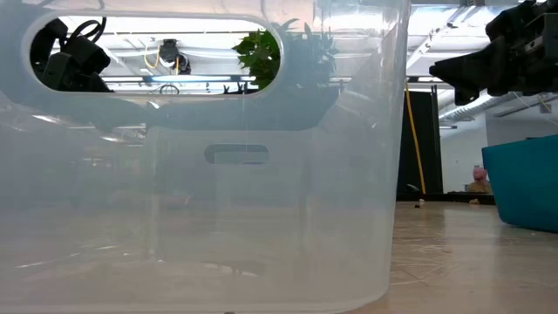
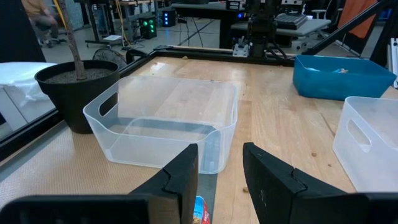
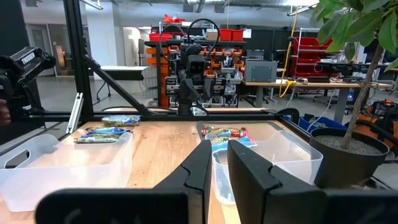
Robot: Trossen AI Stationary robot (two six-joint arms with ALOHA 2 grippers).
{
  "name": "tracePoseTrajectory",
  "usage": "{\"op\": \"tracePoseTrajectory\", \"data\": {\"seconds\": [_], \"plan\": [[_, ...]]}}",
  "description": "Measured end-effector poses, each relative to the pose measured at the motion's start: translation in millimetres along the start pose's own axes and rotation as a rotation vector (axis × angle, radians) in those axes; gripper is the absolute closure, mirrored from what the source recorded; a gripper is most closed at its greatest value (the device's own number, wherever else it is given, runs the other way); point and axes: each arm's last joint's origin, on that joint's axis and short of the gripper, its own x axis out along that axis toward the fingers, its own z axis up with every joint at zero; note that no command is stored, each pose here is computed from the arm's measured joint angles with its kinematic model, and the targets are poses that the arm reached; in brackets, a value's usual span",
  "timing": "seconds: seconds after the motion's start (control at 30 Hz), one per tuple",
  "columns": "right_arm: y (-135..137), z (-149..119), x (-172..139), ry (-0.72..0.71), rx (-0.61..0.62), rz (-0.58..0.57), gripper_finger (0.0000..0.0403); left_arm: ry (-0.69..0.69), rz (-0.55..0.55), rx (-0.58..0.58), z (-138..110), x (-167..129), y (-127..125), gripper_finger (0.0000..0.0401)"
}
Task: Pick and place Granola Bars by type
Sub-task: Put the red granola bar into the top transparent bin
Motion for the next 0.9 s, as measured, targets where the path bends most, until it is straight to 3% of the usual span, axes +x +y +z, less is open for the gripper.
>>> {"op": "tracePoseTrajectory", "data": {"seconds": [0.67, 0.9], "plan": [[0, 0, 0, 0.0, 0.0, 0.0, 0.0358, -0.051, 0.01, -0.048, 5, 0, 0, 0.027], [0, 0, 0, 0.0, 0.0, 0.0, 0.0359, 0.037, 0.296, -0.232, 23, -7, 11, 0.027]]}}
